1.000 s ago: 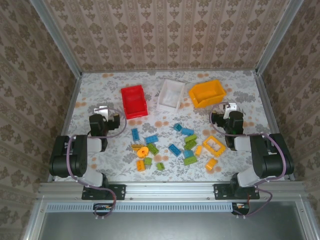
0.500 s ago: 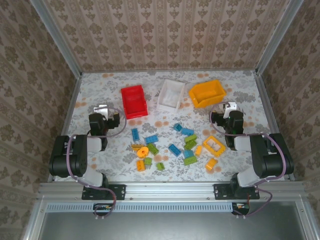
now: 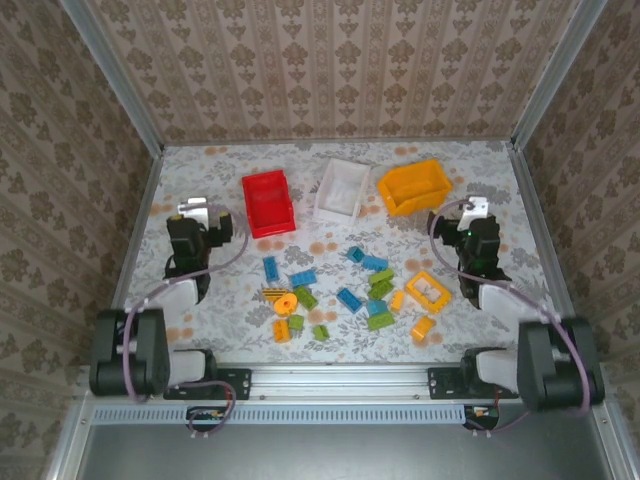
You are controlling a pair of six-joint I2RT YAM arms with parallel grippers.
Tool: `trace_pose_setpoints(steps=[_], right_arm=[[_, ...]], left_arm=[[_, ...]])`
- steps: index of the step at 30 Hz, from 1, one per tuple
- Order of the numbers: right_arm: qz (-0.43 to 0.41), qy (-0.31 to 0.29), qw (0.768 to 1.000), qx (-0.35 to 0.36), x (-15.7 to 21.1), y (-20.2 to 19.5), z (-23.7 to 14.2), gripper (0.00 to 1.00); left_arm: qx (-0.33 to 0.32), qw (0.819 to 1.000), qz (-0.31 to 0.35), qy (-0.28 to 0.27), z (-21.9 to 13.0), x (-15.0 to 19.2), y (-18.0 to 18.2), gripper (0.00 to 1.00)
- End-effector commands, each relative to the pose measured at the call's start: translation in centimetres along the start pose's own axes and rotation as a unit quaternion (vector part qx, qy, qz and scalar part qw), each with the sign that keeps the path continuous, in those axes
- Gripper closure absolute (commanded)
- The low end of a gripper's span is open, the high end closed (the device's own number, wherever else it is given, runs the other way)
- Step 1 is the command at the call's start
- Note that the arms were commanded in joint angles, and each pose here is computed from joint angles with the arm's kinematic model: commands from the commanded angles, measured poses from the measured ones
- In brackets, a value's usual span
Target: Sort the legos into containers by color
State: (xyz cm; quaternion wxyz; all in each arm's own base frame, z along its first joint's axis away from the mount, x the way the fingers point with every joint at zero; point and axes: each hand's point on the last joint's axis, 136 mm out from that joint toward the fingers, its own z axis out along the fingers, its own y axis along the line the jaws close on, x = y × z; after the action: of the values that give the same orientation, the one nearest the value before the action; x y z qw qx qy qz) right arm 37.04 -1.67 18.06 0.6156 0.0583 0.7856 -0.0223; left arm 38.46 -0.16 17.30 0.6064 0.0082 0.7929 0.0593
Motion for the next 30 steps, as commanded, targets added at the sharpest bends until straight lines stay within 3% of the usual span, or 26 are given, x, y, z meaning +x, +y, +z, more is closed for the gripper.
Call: trace_pose_setpoints(steps=[1, 3, 5, 8, 10, 14, 20, 25, 30], right_arm=[[0.041, -0.027, 0.998, 0.044, -6.8, -1.3, -3.6, 0.00], [0.145, -0.012, 0.987, 0.069, -9.1, -2.2, -5.5, 0.00], [0.226, 0.031, 0.972, 0.049, -9.3, -1.3, -6.5, 0.00], [0.258, 0.065, 0.963, -0.043, -10.5, 2.1, -5.2, 0.00], [0.278, 0.155, 0.948, -0.015, -8.2, 2.9, -3.6, 0.04], [0.298, 0.247, 0.921, 0.049, -4.9, 3.4, -0.3, 0.27], [0.346, 0.301, 0.882, 0.107, -0.7, 3.6, 3.7, 0.23], [0.367, 0.320, 0.866, 0.116, 1.1, 4.6, 7.5, 0.22], [0.373, 0.334, 0.856, 0.129, 2.9, 4.8, 9.8, 0.25]], left_arm=[[-0.020, 0.999, 0.018, -0.033, -2.7, -6.1, -0.2, 0.00], [-0.027, 0.999, -0.015, -0.032, -4.5, -9.6, -0.7, 0.00], [0.003, 0.992, -0.113, 0.052, -5.6, -9.9, -1.6, 0.00], [0.119, 0.966, -0.202, 0.112, -5.2, -9.8, -5.0, 0.00], [0.145, 0.951, -0.231, 0.146, -4.8, -9.7, -6.1, 0.00], [0.183, 0.955, -0.167, 0.165, -5.3, -10.5, -10.8, 0.00], [0.230, 0.944, -0.121, 0.203, -4.9, -9.4, -16.9, 0.01], [0.273, 0.929, -0.092, 0.232, -3.5, -8.5, -21.3, 0.09], [0.286, 0.923, -0.076, 0.245, -1.6, -8.2, -23.3, 0.12]])
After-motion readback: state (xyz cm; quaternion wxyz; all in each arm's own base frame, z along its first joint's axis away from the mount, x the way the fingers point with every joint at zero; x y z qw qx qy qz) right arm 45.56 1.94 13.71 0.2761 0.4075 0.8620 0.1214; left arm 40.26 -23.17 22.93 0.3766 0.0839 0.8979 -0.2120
